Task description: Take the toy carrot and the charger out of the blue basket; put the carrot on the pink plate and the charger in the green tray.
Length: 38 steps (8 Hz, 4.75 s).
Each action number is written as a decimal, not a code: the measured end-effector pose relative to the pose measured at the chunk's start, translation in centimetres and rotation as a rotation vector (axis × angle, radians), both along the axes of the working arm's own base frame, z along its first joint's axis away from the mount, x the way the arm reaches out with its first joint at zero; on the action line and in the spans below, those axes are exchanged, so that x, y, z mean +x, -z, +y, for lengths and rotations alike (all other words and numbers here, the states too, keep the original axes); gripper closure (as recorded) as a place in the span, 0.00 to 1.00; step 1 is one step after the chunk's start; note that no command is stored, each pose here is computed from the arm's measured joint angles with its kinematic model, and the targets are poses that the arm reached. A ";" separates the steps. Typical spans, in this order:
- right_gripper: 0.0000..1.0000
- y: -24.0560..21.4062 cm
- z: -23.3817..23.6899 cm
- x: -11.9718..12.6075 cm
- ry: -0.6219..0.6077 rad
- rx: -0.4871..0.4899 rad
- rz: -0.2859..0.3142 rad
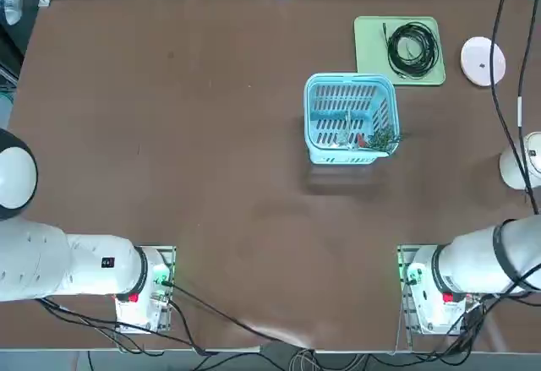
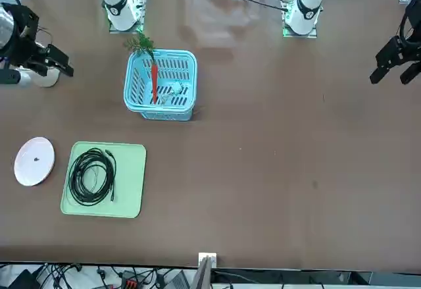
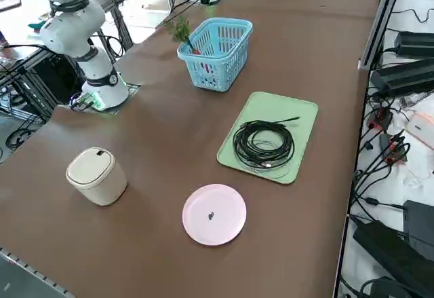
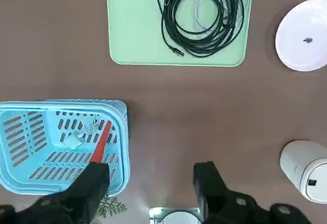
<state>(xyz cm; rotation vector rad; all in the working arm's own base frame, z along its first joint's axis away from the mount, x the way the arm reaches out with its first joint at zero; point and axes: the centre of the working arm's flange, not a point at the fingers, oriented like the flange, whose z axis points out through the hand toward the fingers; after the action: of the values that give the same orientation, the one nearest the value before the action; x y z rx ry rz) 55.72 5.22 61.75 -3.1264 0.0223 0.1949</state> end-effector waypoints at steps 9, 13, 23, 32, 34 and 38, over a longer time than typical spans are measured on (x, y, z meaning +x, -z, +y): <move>0.00 21.1 16.9 -5.3 0.040 -0.013 -0.082; 0.00 24.9 18.3 -11.2 0.061 -0.025 -0.085; 0.00 32.5 20.3 -20.7 0.091 -0.070 -0.051; 0.15 35.9 21.3 -23.0 0.096 -0.063 -0.063; 0.56 36.2 20.5 -22.9 0.094 -0.083 -0.036; 0.83 36.0 19.7 -22.2 0.086 -0.092 -0.019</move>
<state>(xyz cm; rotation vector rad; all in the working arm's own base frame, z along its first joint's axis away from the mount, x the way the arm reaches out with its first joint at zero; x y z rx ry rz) 33.48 24.88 25.71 -3.2099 0.1694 0.1676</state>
